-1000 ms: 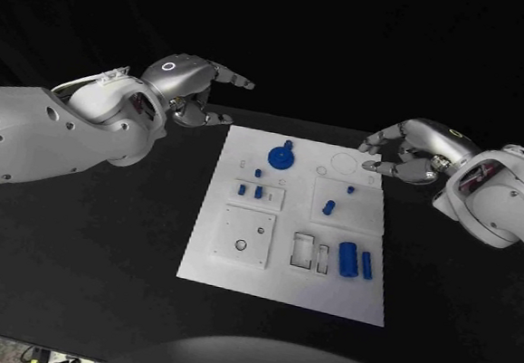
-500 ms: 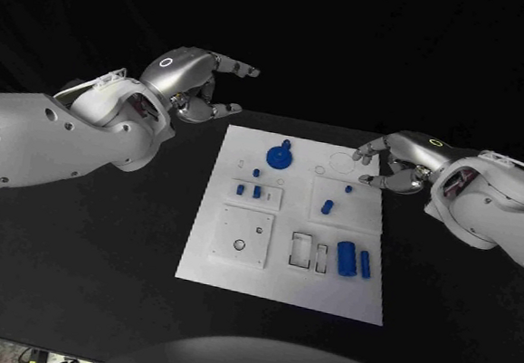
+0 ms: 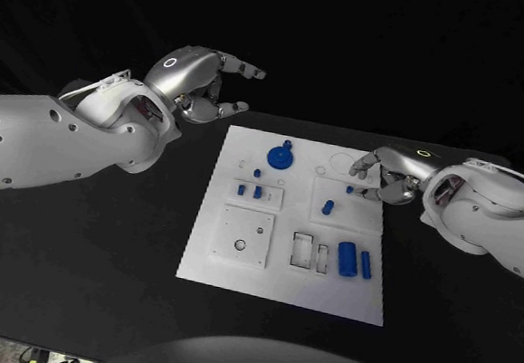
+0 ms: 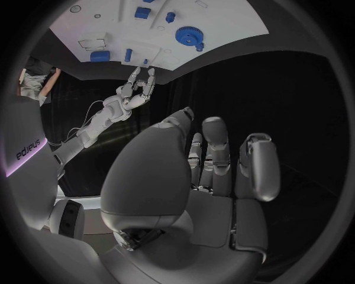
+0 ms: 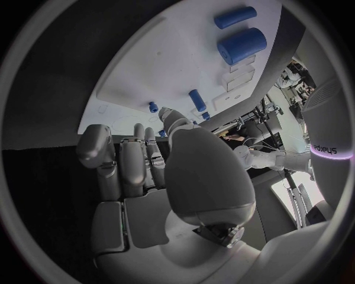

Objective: Assemble the parts on the task board

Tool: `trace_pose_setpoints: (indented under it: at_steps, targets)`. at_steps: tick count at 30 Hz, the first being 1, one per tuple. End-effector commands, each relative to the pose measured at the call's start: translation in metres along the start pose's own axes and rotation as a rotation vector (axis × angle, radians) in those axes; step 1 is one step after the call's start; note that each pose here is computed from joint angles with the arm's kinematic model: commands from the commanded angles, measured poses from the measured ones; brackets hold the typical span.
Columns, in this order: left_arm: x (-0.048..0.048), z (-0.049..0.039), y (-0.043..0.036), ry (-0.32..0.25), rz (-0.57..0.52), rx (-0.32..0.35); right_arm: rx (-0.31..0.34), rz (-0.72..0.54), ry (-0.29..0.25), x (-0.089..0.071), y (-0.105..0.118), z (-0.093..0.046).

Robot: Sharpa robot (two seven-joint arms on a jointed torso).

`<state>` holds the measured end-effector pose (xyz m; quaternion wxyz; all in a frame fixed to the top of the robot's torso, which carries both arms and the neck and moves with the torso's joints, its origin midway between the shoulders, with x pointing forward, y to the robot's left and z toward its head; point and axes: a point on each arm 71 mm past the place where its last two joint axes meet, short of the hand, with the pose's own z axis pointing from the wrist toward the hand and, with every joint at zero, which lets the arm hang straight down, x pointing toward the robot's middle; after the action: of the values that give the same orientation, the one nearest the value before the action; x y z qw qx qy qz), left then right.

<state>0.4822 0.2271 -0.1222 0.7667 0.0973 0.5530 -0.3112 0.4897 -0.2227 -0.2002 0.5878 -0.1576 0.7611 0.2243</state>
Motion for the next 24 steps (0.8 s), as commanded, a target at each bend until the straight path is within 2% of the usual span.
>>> trace_pose_setpoints:
  at_steps: [1,12,24]
  targets:
    - [-0.0024,-0.0003,-0.0030,-0.032,-0.022,0.023,0.008,-0.033,0.042,0.006,0.000,0.001]
    - [-0.0012,-0.0012,-0.0048,-0.015,-0.032,0.029,0.009,-0.045,0.066,0.015,0.006,0.006]
    - [0.0028,-0.0021,-0.0053,0.035,-0.029,0.031,0.027,-0.071,0.049,0.018,0.010,0.010]
